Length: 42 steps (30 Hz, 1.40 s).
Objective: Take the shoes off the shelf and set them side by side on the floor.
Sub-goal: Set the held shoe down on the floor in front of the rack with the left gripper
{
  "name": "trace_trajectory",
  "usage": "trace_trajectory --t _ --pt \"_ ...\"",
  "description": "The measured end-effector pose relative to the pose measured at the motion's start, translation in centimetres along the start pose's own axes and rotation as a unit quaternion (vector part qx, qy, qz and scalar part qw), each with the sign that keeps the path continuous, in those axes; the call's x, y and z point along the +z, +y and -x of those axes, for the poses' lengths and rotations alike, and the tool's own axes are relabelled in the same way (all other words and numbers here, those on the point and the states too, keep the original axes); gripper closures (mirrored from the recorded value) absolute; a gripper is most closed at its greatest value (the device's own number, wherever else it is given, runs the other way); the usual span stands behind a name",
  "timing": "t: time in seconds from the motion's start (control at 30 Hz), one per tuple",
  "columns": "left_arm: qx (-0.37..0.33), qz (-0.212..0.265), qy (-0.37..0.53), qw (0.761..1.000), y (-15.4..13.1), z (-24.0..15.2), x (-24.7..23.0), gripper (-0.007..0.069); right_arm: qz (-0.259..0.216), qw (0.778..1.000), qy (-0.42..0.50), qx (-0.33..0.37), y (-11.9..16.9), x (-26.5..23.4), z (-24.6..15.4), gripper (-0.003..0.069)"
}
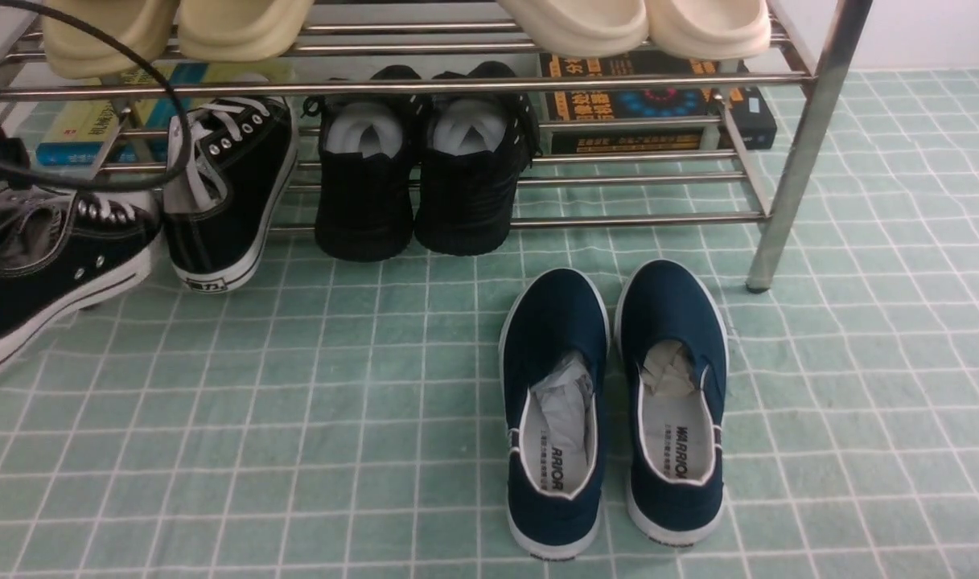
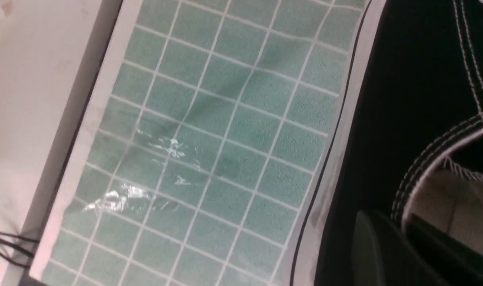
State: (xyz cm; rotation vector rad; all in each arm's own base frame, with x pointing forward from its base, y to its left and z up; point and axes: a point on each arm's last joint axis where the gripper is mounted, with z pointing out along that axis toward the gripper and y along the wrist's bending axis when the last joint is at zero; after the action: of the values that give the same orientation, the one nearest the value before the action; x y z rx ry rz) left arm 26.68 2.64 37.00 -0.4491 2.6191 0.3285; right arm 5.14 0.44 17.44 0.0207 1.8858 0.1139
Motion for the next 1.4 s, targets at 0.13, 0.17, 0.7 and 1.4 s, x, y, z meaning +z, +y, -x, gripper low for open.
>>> trace_trajectory --t 0.13,0.17,0.7,1.4 --pt "-0.041 -0.001 0.016 0.999 0.4 -3.3 1.2 0.0608 0.000 1.000 0.000 0.000 0.0 0.0 0.0 0.0421" --pt "-0.047 0.002 0.023 0.999 0.4 -4.1 1.9 0.0606 0.000 1.000 0.000 0.000 0.0 0.0 0.0 0.0421" --pt "-0.130 -0.013 -0.005 0.991 -0.3 -8.6 7.6 0.0603 0.000 1.000 0.000 0.000 0.0 0.0 0.0 0.0421" --pt "-0.134 -0.031 -0.012 0.990 -1.6 -8.5 10.7 0.0567 0.000 1.000 0.000 0.000 0.0 0.0 0.0 0.0421"
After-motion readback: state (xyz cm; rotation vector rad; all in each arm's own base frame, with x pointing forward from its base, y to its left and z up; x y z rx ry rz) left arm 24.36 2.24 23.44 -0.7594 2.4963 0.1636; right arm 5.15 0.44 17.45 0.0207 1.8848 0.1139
